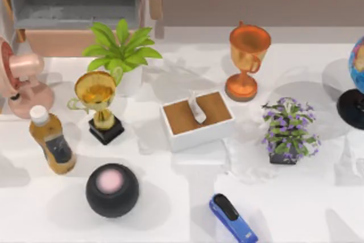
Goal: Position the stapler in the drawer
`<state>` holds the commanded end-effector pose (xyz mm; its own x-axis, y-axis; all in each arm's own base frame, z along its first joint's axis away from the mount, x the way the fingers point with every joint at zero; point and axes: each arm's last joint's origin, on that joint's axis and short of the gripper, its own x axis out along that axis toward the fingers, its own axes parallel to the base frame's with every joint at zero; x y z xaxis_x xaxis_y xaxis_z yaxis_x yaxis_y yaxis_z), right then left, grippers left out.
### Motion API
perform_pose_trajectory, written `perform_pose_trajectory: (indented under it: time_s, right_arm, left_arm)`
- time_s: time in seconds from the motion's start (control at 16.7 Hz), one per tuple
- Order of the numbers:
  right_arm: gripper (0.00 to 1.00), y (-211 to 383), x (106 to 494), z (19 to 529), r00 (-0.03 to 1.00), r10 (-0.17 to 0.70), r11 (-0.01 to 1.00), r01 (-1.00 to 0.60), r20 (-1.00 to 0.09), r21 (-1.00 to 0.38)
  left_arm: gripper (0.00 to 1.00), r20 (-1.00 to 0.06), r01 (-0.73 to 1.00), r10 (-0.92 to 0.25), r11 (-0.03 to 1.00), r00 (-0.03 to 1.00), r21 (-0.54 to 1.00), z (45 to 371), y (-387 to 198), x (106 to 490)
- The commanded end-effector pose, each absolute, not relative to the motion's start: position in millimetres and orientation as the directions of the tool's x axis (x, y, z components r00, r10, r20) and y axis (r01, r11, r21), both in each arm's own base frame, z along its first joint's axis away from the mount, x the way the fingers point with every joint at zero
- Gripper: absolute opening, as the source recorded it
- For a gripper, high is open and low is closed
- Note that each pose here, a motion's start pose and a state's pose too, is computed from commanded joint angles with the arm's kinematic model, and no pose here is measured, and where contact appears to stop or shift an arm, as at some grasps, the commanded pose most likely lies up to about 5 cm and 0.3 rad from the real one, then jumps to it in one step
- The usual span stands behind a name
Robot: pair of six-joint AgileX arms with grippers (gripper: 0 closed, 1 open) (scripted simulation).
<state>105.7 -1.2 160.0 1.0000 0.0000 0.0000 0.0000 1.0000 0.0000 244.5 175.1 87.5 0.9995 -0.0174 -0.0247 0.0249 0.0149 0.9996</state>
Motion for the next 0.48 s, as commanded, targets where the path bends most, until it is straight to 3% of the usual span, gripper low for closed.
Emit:
perform_pose_trajectory:
  time_s: [0.48]
  right_arm:
    - [1.0, -1.2, 105.7, 160.0, 1.0, 0.0, 1.0, 0.0, 0.0, 0.0]
  left_arm:
    - [1.0, -0.024, 0.024, -0.019, 0.014, 1.0, 1.0, 87.6, 175.4, 225.0]
